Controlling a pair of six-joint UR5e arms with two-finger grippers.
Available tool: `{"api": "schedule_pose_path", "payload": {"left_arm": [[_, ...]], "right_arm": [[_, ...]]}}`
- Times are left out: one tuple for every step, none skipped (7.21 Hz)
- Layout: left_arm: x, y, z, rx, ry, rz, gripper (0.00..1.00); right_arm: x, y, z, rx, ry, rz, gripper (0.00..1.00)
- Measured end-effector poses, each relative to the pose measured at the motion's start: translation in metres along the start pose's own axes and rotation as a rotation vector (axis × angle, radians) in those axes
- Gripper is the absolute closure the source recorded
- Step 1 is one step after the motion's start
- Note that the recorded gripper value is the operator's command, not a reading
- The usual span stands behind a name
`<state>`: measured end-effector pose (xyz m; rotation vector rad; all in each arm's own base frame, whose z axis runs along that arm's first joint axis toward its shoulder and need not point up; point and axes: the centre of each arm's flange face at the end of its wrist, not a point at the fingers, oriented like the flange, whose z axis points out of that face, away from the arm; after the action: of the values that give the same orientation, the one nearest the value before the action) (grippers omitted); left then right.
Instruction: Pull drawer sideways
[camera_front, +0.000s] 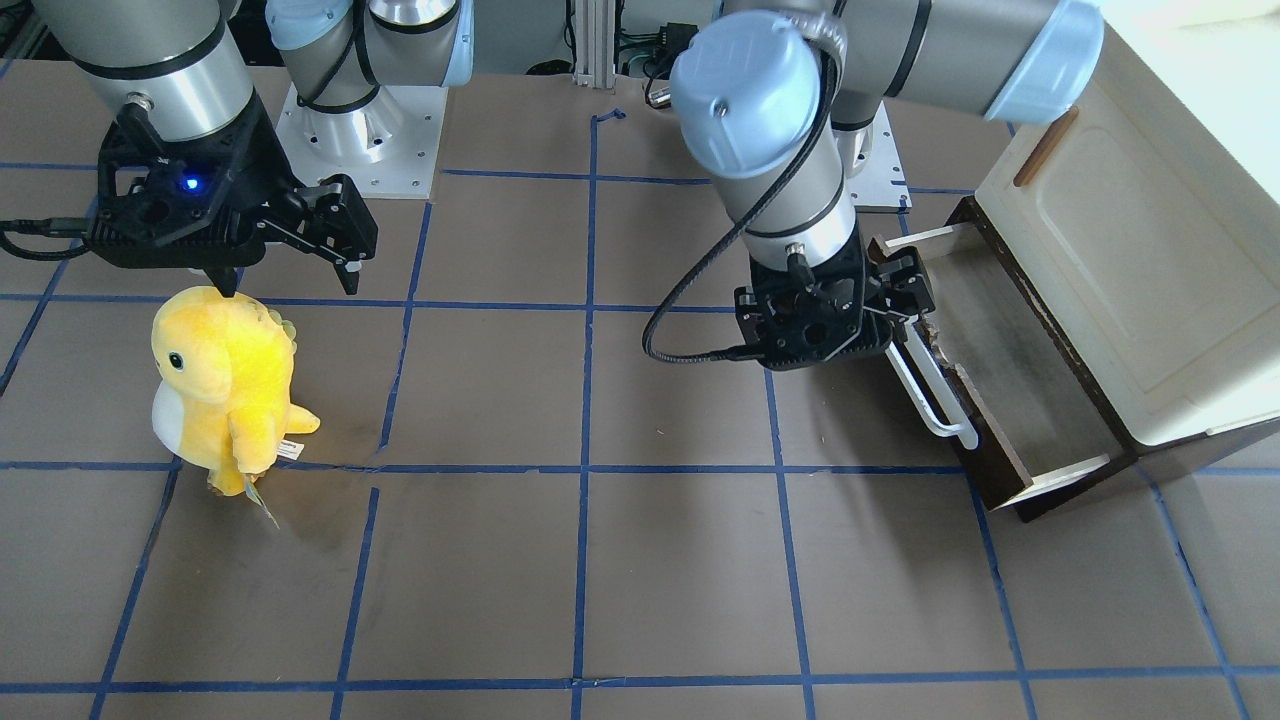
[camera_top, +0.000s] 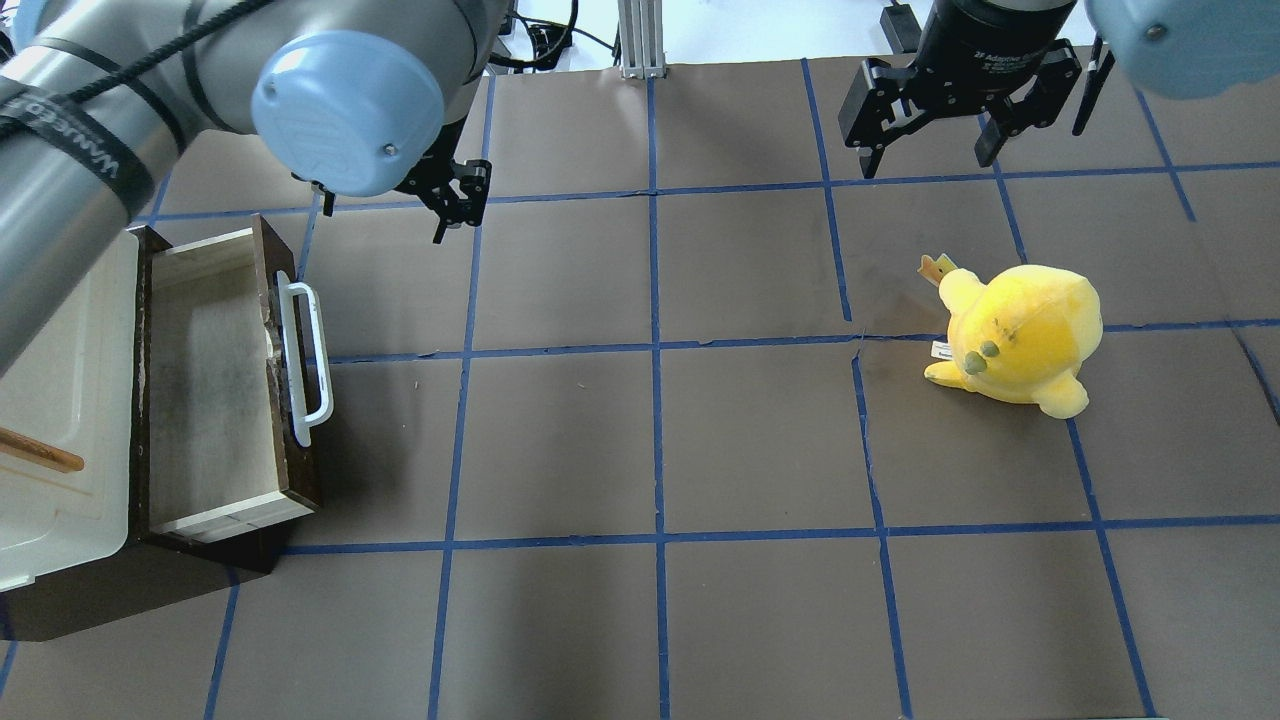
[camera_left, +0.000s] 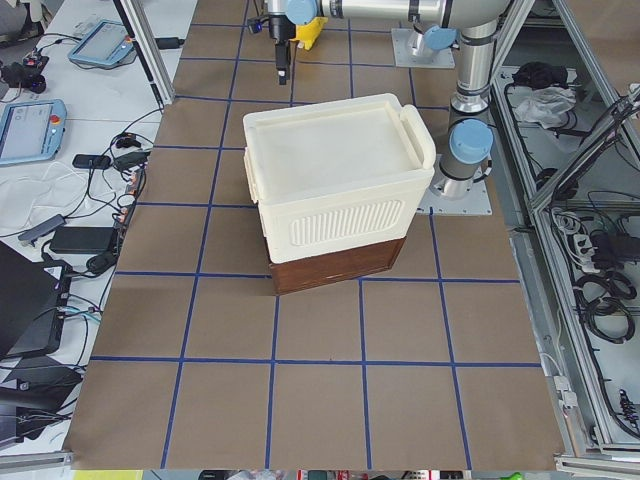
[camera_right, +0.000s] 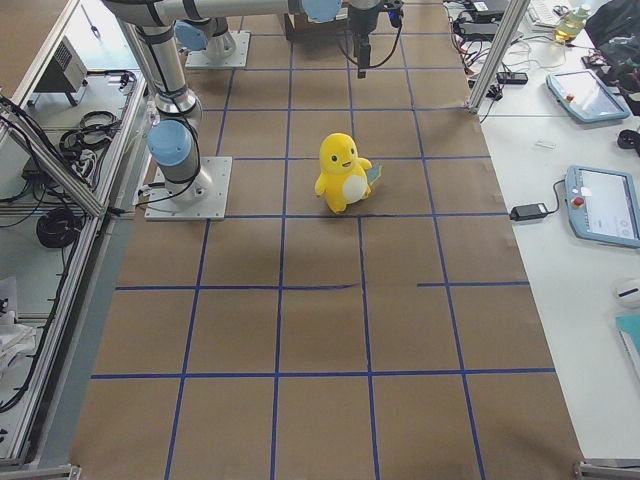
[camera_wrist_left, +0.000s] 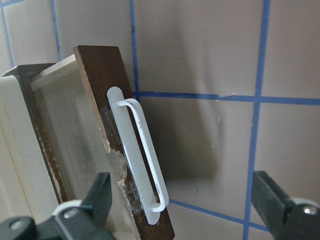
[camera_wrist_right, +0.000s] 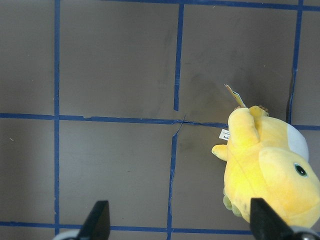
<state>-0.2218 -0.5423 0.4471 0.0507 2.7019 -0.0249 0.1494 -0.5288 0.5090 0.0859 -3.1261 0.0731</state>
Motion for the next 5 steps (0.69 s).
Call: {"api": "schedule_pose_path", "payload": {"left_arm": [[-0.016, 0.012, -0.023, 0.034, 0.083, -0.012, 0.0], [-0.034, 0.025, -0.042, 0.06, 0.163, -0.031, 0.0], [-0.055, 0.038, -0.057, 0.082, 0.233, -0.035, 0.0], [-0.072, 0.049, -0.064, 0.096, 0.289, -0.026, 0.0], [-0.083, 0.058, -0.065, 0.102, 0.331, -0.02, 0.0]], "right_arm": [[0.0, 0.0, 0.0, 0.0, 0.0, 0.0, 0.0], [0.0, 0.0, 0.0, 0.0, 0.0, 0.0, 0.0], [0.0, 0.0, 0.0, 0.0, 0.0, 0.0, 0.0], [0.0, 0.0, 0.0, 0.0, 0.0, -0.001, 0.0], [0.0, 0.0, 0.0, 0.0, 0.0, -0.001, 0.0]]}}
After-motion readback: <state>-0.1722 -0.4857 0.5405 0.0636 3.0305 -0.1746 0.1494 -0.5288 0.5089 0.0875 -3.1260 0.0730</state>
